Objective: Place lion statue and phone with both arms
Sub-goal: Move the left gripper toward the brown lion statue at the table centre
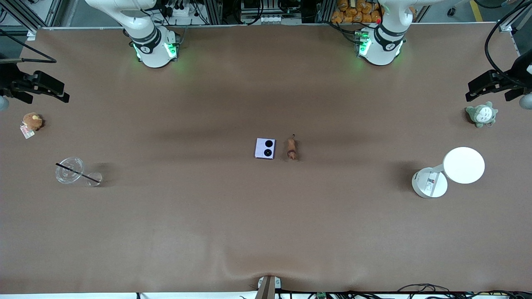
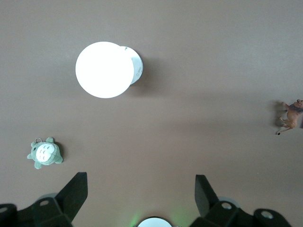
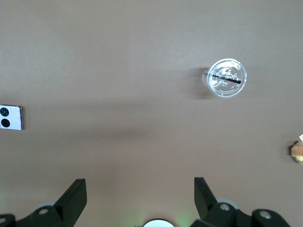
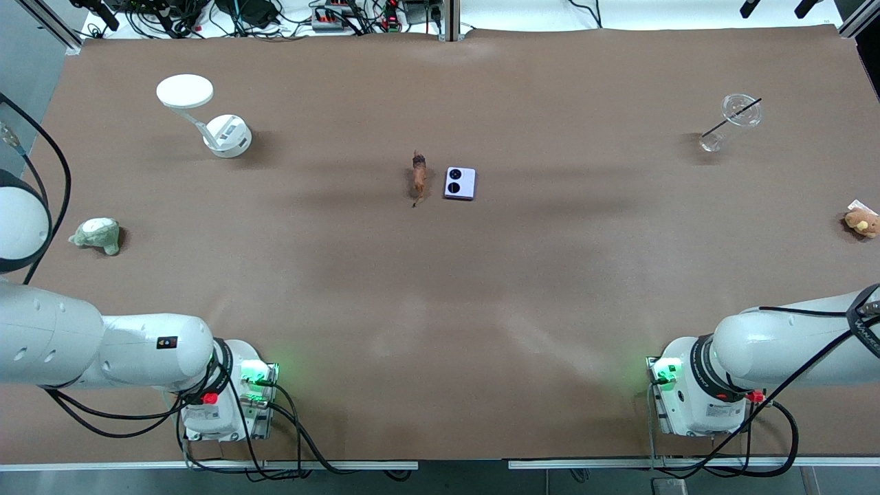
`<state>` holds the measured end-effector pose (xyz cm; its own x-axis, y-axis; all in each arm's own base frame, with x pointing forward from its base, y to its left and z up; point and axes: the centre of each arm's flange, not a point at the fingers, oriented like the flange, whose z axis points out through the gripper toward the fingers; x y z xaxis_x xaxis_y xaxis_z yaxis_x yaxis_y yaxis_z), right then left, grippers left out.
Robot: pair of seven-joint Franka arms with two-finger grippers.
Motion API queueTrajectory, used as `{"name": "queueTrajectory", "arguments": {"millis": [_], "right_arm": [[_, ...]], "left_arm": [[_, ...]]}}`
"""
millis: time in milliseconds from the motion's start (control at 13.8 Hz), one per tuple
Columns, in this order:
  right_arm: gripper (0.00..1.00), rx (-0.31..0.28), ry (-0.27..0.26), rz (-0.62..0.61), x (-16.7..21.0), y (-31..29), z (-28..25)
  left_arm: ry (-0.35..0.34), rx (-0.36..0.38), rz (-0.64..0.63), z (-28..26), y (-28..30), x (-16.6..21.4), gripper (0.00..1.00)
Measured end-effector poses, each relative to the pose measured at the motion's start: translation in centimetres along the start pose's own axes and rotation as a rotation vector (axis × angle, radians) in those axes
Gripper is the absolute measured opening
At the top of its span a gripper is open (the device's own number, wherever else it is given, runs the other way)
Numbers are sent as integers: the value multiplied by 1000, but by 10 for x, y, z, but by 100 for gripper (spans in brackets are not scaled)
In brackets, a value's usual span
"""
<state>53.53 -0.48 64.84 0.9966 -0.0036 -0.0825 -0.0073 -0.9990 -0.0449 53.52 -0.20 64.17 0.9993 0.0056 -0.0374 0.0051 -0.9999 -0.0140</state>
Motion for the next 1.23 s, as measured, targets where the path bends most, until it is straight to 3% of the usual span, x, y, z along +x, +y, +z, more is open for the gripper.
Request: {"name": "queueTrajectory", "arguments": {"millis": [361, 1011, 1228], "right_arm": [[100, 0, -23, 0, -4, 0, 0], [100, 0, -31, -3, -6, -1, 0], [100, -1, -29, -10, -6, -6, 0]], "left_arm": [[-8, 0, 4, 1, 2, -1, 100], [-194, 9, 75, 71, 46, 9, 100], [-211, 9, 127, 99, 82, 25, 100]]}}
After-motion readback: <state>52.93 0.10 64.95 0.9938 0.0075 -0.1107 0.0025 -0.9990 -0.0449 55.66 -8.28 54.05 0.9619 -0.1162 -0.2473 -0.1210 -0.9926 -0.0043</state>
